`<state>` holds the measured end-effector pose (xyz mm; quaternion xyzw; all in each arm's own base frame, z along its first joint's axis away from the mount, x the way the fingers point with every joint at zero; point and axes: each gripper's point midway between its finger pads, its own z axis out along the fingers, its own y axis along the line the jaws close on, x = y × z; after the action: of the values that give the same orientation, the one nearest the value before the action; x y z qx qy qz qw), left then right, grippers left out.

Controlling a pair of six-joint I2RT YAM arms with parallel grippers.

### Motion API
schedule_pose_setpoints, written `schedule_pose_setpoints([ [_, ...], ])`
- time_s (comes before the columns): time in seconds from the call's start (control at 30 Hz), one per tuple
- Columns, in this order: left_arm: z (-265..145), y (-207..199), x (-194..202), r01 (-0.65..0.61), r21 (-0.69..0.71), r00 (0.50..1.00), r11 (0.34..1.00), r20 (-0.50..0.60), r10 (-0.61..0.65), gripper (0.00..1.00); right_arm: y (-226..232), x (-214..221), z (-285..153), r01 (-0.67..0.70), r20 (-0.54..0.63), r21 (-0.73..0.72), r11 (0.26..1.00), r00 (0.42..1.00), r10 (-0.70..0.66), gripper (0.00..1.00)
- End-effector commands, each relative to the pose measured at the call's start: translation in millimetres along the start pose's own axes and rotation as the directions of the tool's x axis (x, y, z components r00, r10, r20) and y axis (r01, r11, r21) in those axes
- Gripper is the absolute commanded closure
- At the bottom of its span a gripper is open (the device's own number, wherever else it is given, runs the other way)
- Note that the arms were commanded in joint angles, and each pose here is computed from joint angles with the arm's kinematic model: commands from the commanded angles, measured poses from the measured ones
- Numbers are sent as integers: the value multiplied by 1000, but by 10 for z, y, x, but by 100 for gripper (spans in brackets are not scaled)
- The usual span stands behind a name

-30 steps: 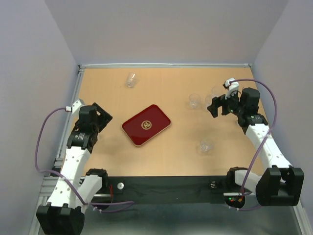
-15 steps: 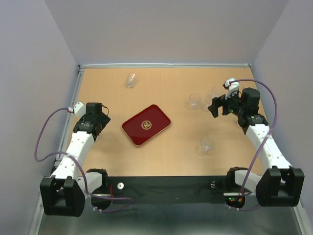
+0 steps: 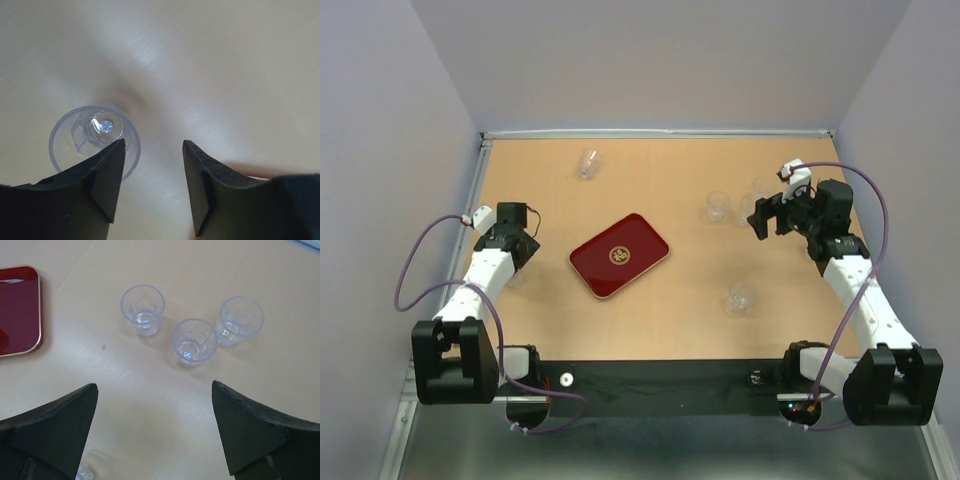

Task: Place the glasses into the tray

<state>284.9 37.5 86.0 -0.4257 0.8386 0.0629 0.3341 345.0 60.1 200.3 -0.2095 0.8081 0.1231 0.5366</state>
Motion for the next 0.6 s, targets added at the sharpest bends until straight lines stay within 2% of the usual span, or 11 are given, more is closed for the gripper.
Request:
schedule_pose_setpoints([
  [0.0,-21,-93,-183,7,30,999,1000,34,-8,43,-50,-69,-52,29,26,33,999,999,-30,0],
  [0.07,1,-64,-183,14,25,999,1000,31,-15,49,-52,-76,-58,30,28,35,999,999,-31,0],
  [0.2,46,-42,-127,3,16,1000,1000,8,-3,53,-77,-101,-78,34,33,52,998,999,-36,0],
  [0.5,120,-49,0,-31,26,998,999,-53,33,76,-102,-185,-151,49,57,82,995,997,-54,0],
  [0.57,116,-73,1,-36,36,998,999,-58,38,85,-102,-196,-161,51,60,85,995,997,-56,0],
])
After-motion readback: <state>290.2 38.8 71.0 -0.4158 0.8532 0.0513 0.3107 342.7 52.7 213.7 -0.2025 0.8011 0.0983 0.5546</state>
